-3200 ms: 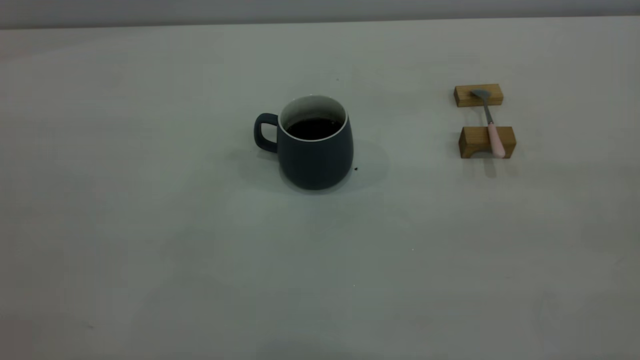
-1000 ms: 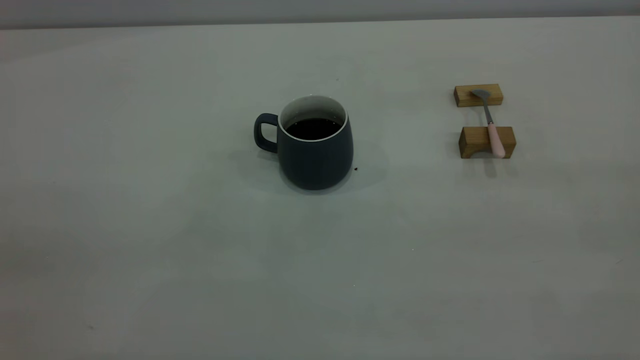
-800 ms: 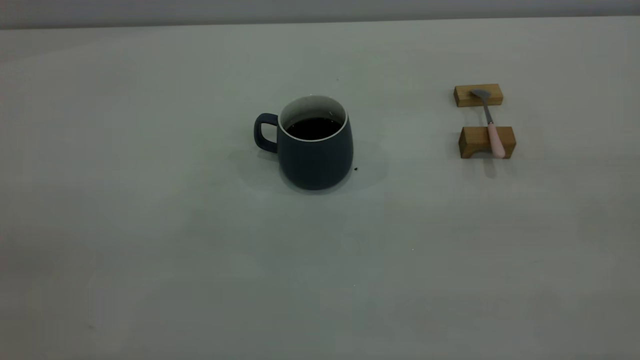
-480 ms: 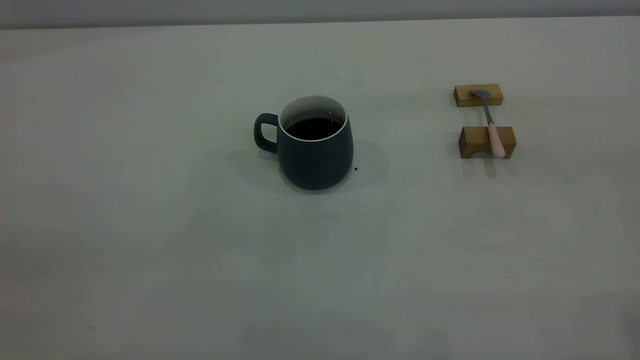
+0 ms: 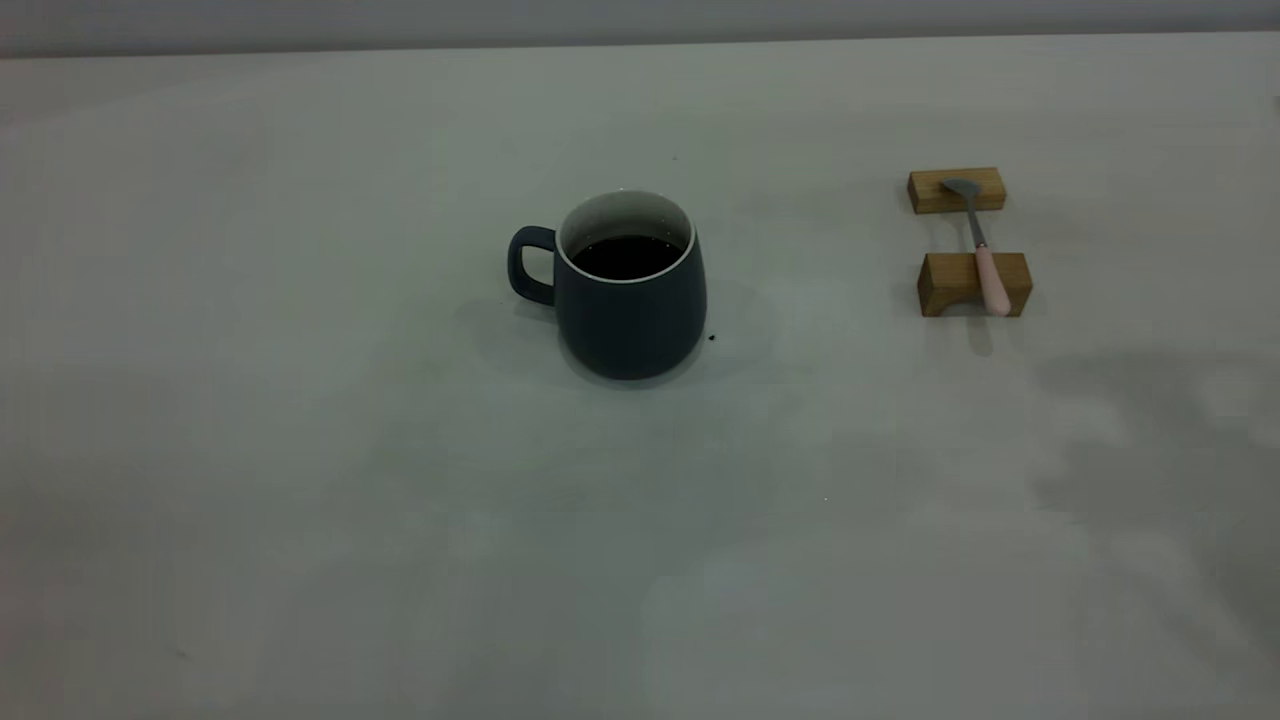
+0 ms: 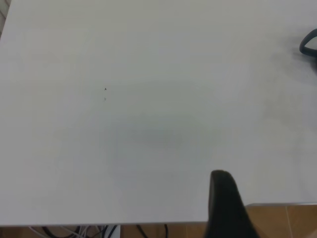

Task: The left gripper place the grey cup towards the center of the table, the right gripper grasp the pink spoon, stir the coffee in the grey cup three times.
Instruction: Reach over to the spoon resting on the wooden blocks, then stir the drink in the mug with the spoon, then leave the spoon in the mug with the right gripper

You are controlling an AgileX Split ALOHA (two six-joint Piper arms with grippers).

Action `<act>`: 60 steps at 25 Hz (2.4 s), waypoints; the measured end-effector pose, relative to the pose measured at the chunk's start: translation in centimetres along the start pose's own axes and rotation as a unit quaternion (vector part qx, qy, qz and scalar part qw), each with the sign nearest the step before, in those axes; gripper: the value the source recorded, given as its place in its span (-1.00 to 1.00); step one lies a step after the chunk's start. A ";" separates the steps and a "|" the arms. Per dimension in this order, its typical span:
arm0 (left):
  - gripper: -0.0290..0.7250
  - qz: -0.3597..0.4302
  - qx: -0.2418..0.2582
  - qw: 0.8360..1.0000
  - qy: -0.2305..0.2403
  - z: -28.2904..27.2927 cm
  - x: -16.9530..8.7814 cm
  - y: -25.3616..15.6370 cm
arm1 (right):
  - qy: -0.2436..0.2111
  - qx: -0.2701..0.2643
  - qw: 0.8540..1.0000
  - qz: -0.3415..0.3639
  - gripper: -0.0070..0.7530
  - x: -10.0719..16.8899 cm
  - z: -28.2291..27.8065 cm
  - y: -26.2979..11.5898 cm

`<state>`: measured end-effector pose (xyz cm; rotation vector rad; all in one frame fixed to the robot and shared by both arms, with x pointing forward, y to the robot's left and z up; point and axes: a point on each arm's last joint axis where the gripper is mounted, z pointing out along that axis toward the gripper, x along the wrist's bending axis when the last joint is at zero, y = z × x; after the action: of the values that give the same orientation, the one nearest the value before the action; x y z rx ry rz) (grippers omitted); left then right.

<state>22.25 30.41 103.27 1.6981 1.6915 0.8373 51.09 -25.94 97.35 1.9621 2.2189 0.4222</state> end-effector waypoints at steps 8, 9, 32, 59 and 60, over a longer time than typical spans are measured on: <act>0.42 0.000 0.000 1.000 0.000 0.0 0.0 0.0 | 0.007 0.088 0.996 -0.016 0.68 2.1 10.4 3.2; 0.42 0.000 0.000 1.000 0.000 0.0 0.0 0.0 | 0.008 0.087 0.996 -0.018 0.68 2.3 11.1 3.8; 0.42 0.000 0.000 1.000 0.000 0.0 0.0 0.0 | 0.016 0.126 0.990 -0.062 0.62 2.3 21.3 7.4; 0.42 0.000 0.000 1.000 0.000 0.0 0.0 0.0 | 0.037 0.169 0.982 -0.077 -0.60 3.7 11.6 13.1; 0.42 0.000 0.000 1.000 0.000 0.0 0.0 0.0 | 0.046 0.171 0.982 -0.072 -0.60 3.9 10.6 13.2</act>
<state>22.25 30.41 103.27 1.6981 1.6915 0.8373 66.22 -19.51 91.65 1.9482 2.6192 0.1189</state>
